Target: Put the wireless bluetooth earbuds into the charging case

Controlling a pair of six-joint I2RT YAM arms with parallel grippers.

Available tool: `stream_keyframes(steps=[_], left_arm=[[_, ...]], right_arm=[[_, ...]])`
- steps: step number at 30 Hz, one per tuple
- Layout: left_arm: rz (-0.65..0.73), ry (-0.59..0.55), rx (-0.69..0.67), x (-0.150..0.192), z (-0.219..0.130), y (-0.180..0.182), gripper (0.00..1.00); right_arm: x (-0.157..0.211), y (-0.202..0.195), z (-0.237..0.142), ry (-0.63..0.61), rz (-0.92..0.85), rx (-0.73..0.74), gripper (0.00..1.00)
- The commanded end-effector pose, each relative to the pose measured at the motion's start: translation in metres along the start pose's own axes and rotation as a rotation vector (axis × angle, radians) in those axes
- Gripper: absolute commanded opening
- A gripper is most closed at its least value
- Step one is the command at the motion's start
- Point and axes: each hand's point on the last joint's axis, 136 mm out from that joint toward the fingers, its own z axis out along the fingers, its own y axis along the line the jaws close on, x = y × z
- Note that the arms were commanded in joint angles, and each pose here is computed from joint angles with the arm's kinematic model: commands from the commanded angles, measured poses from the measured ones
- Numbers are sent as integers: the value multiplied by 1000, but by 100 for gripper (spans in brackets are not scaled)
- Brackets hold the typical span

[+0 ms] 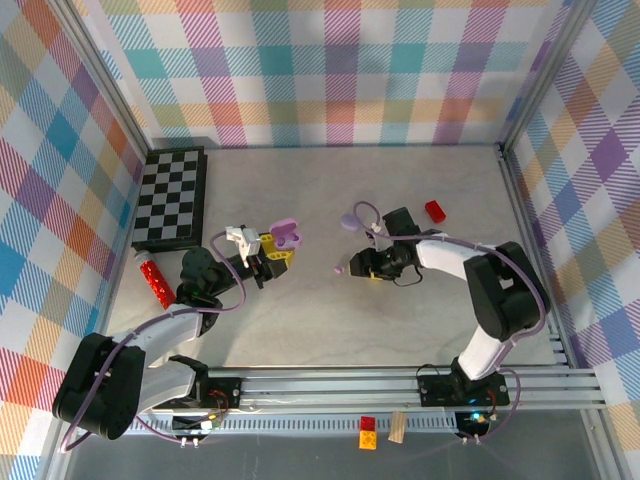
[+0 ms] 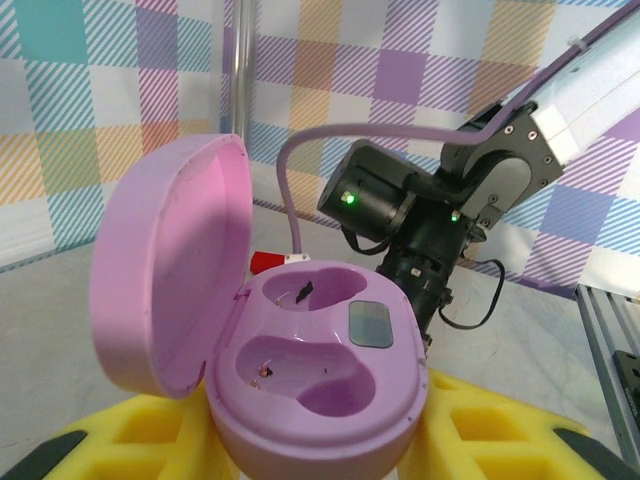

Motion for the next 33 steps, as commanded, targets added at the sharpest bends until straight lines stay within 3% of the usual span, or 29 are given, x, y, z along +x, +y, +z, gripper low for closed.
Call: stream_keyframes(steps=[1,12,20,33], left_arm=[[31,-26,27,-13,-1,-4,38],[27,-23,29,-12,-1,-5,38],[28,-21,35,-12,-1,-5,38],[25,-24,38,-13,0,-5,38]], right_arm=[[-19,5,-10,-55,-18,-20,58],[-62,2,24,17,-50,-68,59],[-36,-1,28,74,-42,-102,58],[-19,5,17,73,-46,-135,47]])
